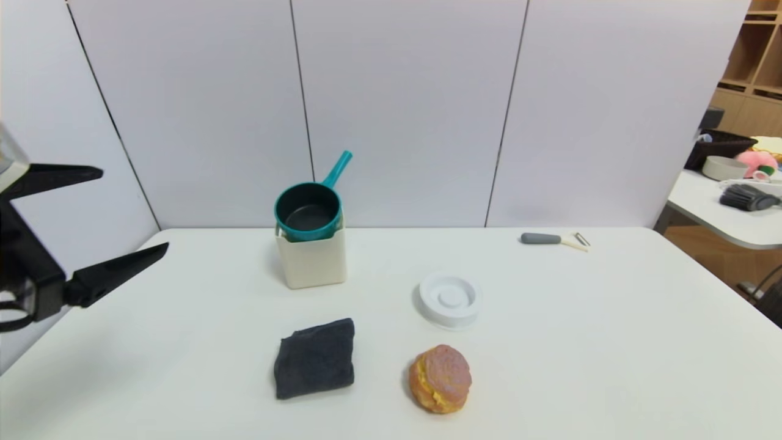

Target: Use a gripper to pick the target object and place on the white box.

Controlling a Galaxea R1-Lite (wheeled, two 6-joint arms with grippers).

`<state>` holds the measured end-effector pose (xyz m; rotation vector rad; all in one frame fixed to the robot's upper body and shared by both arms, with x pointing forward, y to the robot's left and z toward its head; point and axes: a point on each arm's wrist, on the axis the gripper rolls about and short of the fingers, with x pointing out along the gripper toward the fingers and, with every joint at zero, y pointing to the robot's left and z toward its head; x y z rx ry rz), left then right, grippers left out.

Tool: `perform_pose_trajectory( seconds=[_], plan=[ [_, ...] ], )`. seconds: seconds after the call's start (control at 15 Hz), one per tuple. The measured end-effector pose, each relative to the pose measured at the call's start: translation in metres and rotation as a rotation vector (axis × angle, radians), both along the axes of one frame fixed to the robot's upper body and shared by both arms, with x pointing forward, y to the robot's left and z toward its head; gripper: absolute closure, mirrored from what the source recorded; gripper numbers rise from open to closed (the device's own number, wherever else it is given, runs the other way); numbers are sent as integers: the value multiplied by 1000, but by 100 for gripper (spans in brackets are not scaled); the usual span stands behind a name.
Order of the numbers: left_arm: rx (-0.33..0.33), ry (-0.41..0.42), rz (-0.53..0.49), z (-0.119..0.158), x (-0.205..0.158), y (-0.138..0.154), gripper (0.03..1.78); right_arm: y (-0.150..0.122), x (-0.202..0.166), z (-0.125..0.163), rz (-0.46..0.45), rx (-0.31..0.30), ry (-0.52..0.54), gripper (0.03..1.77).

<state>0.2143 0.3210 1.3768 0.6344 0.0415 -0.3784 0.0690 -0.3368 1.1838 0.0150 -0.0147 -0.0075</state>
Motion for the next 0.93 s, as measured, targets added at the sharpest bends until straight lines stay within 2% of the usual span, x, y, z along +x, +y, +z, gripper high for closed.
perform_pose_trajectory(
  seconds=[0.33, 0.73, 0.93],
  plan=[
    [-147, 16, 173, -55, -69, 8, 12, 0, 0, 0, 0, 0, 0, 10],
    [-318, -46, 200, -98, -116, 9, 12, 0, 0, 0, 0, 0, 0, 10],
    [-345, -77, 198, -123, -131, 9, 12, 0, 0, 0, 0, 0, 0, 10]
  ],
)
